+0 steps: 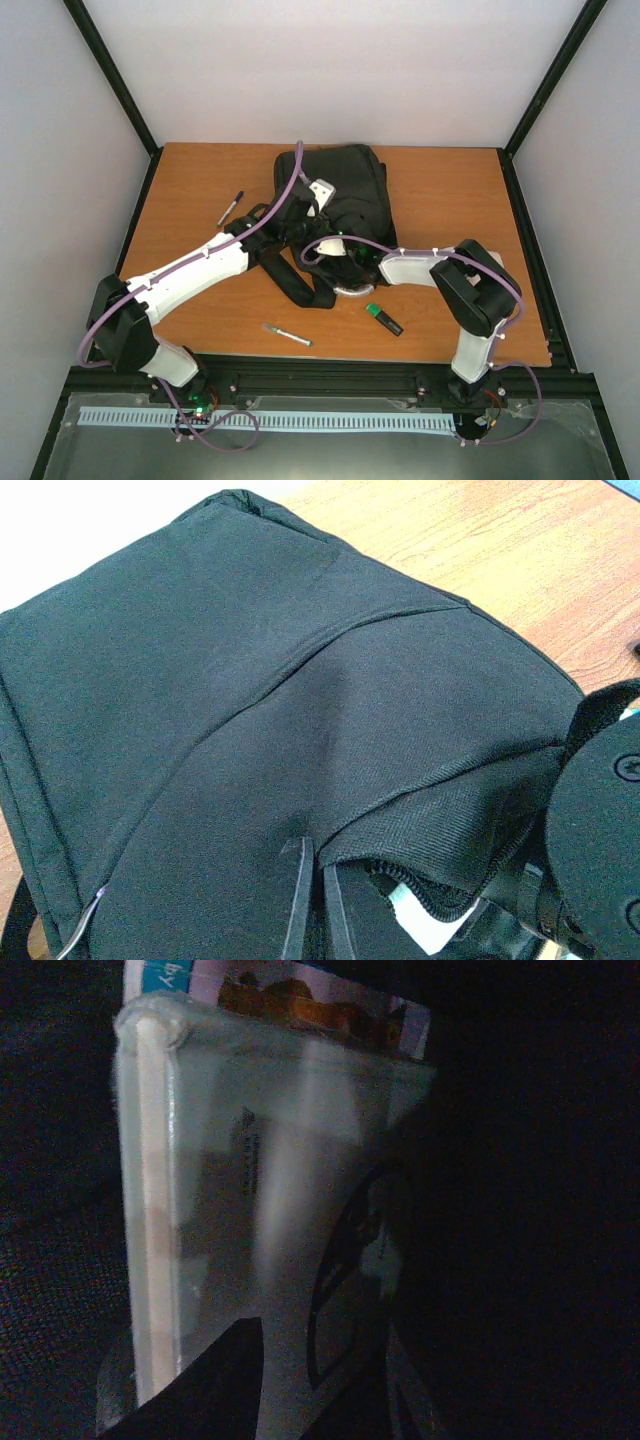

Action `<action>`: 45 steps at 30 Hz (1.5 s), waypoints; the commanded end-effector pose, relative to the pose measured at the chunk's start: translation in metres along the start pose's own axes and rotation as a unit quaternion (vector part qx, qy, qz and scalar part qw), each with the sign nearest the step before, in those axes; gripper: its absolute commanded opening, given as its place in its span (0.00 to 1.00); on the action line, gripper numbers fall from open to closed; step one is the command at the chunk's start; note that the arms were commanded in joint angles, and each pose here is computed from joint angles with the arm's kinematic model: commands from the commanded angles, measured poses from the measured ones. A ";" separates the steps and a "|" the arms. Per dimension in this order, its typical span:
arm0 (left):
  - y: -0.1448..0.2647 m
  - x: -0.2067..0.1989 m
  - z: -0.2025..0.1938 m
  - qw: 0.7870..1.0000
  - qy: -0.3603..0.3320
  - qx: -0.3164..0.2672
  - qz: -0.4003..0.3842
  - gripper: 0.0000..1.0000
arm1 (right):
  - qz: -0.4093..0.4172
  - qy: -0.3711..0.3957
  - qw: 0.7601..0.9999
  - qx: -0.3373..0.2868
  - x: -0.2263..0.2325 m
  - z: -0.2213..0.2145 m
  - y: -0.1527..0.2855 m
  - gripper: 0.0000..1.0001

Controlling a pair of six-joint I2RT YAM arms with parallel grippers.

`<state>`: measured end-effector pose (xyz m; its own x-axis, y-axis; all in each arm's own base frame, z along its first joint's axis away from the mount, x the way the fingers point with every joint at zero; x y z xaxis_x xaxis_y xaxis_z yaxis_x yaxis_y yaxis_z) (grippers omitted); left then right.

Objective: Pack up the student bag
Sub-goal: Place the book in the student bag, then pick up the stationery from the center of the board.

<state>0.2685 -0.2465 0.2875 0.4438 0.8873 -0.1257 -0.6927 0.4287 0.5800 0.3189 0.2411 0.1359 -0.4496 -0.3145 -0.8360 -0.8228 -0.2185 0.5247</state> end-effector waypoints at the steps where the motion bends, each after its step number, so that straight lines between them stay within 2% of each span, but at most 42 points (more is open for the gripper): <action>1: 0.021 -0.005 0.031 0.998 0.004 -0.054 -0.020 0.01 | -0.003 -0.032 0.999 -0.015 -0.013 -0.005 0.019 0.35; 6: 0.012 -0.006 0.031 0.999 0.005 -0.040 -0.012 0.01 | 0.089 -0.085 0.988 -0.091 -0.011 -0.007 0.066 0.45; 9: 0.006 -0.006 0.030 0.999 0.009 -0.032 -0.009 0.01 | 0.182 -0.108 0.964 -0.161 0.002 -0.009 0.102 0.54; 11: 0.003 -0.006 0.029 1.000 0.013 -0.026 -0.012 0.01 | 0.219 -0.129 0.949 -0.188 0.012 -0.011 0.121 0.56; 19: -0.012 -0.008 0.015 0.999 0.022 0.001 -0.026 0.01 | 0.278 -0.191 0.927 -0.162 0.050 -0.033 0.163 0.61; 23: -0.023 -0.010 0.006 0.999 0.027 0.022 -0.041 0.01 | 0.287 -0.263 0.910 -0.146 0.049 -0.051 0.175 0.61; 29: -0.035 -0.010 -0.011 0.997 0.037 0.046 -0.049 0.01 | 0.261 -0.375 0.887 -0.068 0.038 -0.106 0.183 0.60; 33: -0.040 -0.009 -0.025 0.995 0.063 0.059 -0.058 0.01 | 0.251 -0.447 0.858 0.023 0.044 -0.152 0.182 0.57; 36: -0.046 -0.009 -0.038 0.991 0.093 0.071 -0.066 0.02 | 0.252 -0.499 0.823 0.097 0.059 -0.182 0.182 0.57; 40: -0.049 -0.004 -0.049 0.990 0.110 0.076 -0.050 0.02 | 0.247 -0.568 0.764 0.180 0.083 -0.215 0.189 0.59; 45: -0.052 -0.004 -0.055 0.988 0.113 0.083 -0.056 0.02 | 0.251 -0.631 0.702 0.215 0.103 -0.247 0.202 0.60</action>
<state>0.2653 -0.2614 0.2141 0.3911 0.8612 -0.3247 -0.5113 0.4967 0.7013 0.2025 -0.0403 0.2009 -0.5398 0.8018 -0.2565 -0.4194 0.0080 0.9078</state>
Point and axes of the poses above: each gripper's point midway between its finger pads, its own y axis back along the fingers, its own x axis along the line the jaws close on, z = x × y, the point moved 10 cm from there along y, back along the fingers, and after that the axes turned 10 degrees about y, right-handed, at the moved point
